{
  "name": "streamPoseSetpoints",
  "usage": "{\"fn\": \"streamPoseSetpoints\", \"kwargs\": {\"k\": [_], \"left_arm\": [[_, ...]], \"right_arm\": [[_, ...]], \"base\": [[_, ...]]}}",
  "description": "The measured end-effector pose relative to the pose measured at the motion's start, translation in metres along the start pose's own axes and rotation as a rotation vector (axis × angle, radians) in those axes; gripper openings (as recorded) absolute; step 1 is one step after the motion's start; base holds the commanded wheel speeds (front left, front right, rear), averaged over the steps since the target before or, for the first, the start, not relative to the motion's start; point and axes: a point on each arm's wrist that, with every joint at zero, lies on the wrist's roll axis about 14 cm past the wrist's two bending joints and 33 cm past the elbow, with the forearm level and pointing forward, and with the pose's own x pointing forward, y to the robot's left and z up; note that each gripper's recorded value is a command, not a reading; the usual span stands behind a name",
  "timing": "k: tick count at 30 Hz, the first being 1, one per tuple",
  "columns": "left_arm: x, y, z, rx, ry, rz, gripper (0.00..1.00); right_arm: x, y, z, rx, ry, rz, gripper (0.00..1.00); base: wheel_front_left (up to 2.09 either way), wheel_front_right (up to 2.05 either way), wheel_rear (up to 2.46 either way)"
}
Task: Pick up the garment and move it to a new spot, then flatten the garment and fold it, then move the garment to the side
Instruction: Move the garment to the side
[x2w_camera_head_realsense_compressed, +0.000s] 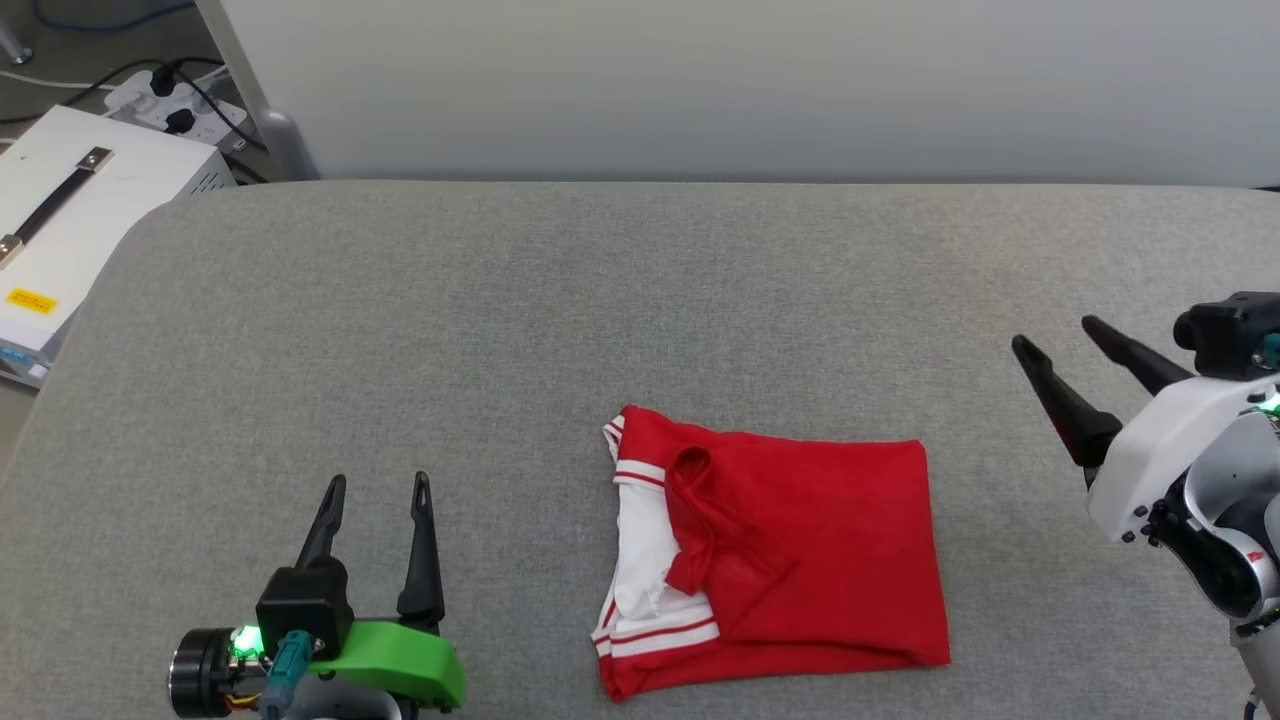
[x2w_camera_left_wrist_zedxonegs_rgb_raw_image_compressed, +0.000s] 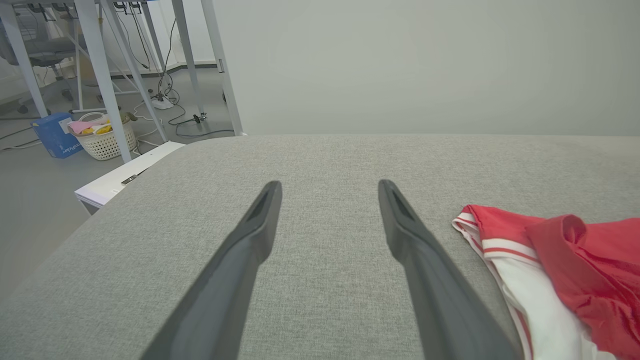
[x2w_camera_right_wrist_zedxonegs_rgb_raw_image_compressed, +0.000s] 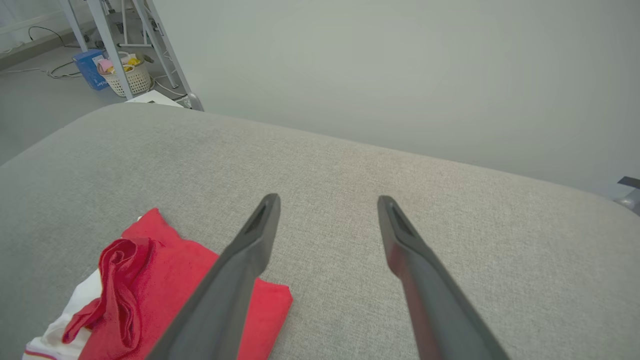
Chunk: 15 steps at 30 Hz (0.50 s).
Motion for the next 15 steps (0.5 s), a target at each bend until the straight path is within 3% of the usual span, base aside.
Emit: {"fn": "streamPoseSetpoints", "kwargs": {"k": [6, 10, 15], "left_arm": [[0.006, 0.002, -0.002, -0.003, 0.005, 0.01, 1.0], [0.011, 0.003, -0.002, -0.005, 0.004, 0.014, 1.0], [0.014, 0.008, -0.007, -0.001, 0.018, 0.031, 1.0]], "right_arm": [[-0.001, 0.01, -0.065, 0.128, 0.377, 0.089, 1.0], [-0.004, 0.027, -0.1, 0.279, 0.538, 0.147, 1.0], [-0.01, 0.051, -0.141, 0.317, 0.692, 0.206, 1.0]], "base": [[0.0, 0.0, 0.0], [0.0, 0.0, 0.0], [0.0, 0.0, 0.0]]}}
